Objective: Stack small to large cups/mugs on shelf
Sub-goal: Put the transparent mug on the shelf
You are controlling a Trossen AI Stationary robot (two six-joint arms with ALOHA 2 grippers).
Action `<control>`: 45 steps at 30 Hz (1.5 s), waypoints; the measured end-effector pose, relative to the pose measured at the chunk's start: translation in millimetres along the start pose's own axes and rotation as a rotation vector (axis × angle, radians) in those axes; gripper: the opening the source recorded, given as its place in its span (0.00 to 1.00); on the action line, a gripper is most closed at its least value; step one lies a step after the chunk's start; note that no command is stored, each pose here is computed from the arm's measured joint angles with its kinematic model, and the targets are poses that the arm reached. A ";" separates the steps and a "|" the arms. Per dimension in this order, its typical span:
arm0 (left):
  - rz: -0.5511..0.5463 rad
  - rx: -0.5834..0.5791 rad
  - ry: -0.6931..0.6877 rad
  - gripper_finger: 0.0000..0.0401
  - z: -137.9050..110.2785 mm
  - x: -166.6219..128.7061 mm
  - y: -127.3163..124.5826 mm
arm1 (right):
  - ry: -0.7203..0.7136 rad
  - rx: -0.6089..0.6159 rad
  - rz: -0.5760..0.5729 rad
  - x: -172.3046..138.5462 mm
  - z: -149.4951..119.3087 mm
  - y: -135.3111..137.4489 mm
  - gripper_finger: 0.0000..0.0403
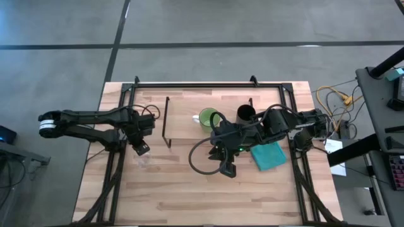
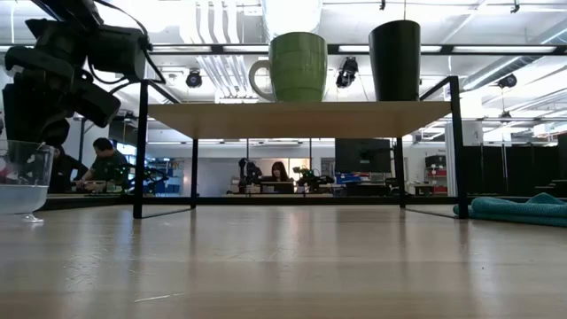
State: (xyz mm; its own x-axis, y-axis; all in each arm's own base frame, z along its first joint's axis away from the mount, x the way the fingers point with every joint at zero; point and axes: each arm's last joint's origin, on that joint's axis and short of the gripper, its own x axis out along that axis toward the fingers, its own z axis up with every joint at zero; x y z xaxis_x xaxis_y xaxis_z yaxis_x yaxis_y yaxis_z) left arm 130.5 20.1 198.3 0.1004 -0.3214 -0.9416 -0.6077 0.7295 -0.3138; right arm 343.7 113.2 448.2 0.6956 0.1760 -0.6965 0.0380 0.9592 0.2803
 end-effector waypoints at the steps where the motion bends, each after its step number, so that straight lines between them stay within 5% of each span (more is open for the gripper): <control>1: -0.003 0.014 -0.006 0.05 0.3 -1.6 -0.8 | 0.000 0.000 0.000 0.0 0.0 0.0 0.19; 9: -0.059 0.098 -0.094 0.00 2.3 -37.0 -16.3 | -0.001 -0.001 0.000 0.0 0.1 -0.1 0.19; 18: -0.098 0.261 -0.303 0.00 0.7 -127.2 -50.2 | -0.003 -0.076 -0.002 0.0 0.6 -0.8 0.19; 25: 0.055 0.364 -0.544 0.00 11.4 -193.2 -74.6 | -0.048 -0.117 -0.111 -0.1 2.9 -5.4 0.19; 31: 0.280 0.628 -0.397 0.00 40.0 -198.9 -86.8 | -0.097 -0.092 -0.222 -0.7 4.3 -8.5 0.19; 35: 0.322 0.790 -0.325 0.00 62.7 -192.3 -95.3 | -0.098 -0.085 -0.222 -0.7 4.2 -8.3 0.19; 45: 0.358 0.964 -0.272 0.00 104.3 -188.8 -113.5 | -0.096 -0.089 -0.222 -0.7 4.1 -8.3 0.19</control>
State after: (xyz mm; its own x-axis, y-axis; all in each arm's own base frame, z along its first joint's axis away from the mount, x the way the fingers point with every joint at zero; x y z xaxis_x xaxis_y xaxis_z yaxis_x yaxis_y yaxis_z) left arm 262.7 61.0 398.9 0.2848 0.0652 -0.9564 0.2324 0.9632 0.1349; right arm 345.8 104.2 449.0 0.7420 -0.0590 -0.6678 0.1372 0.9884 0.0652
